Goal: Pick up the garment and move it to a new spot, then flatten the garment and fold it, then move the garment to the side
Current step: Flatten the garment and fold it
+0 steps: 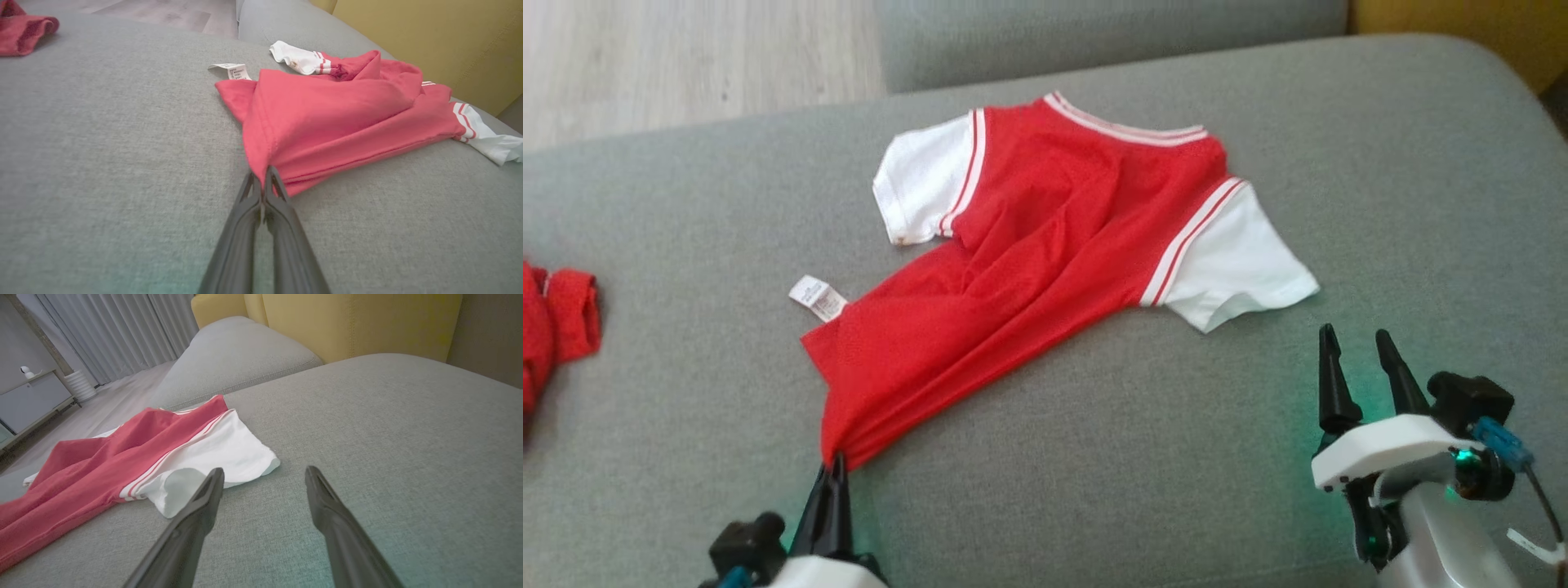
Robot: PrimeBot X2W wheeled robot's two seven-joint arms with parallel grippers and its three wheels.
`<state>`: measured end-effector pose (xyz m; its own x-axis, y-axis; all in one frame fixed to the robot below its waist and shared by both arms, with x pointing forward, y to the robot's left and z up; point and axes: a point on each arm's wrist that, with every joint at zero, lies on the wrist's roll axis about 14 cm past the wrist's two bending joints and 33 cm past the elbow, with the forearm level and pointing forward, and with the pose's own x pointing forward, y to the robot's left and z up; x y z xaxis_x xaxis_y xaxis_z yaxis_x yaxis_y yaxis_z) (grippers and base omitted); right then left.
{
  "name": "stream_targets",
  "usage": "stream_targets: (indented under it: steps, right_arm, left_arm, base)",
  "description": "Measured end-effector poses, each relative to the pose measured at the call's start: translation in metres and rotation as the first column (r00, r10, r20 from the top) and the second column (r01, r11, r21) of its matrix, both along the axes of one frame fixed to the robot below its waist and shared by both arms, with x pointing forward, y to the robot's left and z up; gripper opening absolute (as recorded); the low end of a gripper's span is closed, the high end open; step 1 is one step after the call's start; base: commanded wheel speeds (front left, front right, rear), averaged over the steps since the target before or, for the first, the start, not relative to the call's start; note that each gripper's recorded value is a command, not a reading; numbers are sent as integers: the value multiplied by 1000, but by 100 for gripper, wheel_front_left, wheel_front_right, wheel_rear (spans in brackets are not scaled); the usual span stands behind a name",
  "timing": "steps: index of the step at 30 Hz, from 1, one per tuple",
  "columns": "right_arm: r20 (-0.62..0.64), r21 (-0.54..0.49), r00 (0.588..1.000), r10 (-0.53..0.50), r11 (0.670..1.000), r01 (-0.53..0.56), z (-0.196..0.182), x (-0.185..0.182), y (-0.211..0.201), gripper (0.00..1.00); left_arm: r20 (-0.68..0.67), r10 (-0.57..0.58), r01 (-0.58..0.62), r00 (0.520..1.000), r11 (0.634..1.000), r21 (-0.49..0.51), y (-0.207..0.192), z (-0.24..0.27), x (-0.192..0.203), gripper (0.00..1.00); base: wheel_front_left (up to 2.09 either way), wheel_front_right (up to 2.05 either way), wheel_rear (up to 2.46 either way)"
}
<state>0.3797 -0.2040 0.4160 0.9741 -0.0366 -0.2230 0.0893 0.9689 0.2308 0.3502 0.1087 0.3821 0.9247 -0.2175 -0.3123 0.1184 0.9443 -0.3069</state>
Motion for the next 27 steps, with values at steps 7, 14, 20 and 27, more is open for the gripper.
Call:
stream_targets:
  steps: [7, 14, 20, 27]
  right_arm:
    - [73, -6, 997, 7, 1000, -6, 24, -3, 1, 100]
    - [140, -52, 988, 72, 997, -65, 44, -1, 17, 100]
    - [149, -91, 981, 126, 989, -113, 48, 0, 30, 100]
    - [141, -111, 981, 135, 987, -120, 46, -2, 30, 100]
  left_arm:
    - [39, 47, -48, 998, 998, 29, 14, 12, 1, 34]
    - [123, 35, -54, 992, 987, 152, 18, 30, 13, 100]
    - [143, 50, -77, 988, 979, 188, 23, 34, 15, 100]
    - [142, 43, -70, 989, 978, 194, 19, 34, 14, 100]
  base:
    - [0, 0, 0]
    - [0, 0, 0]
    - [0, 0, 0]
    - [0, 0, 0]
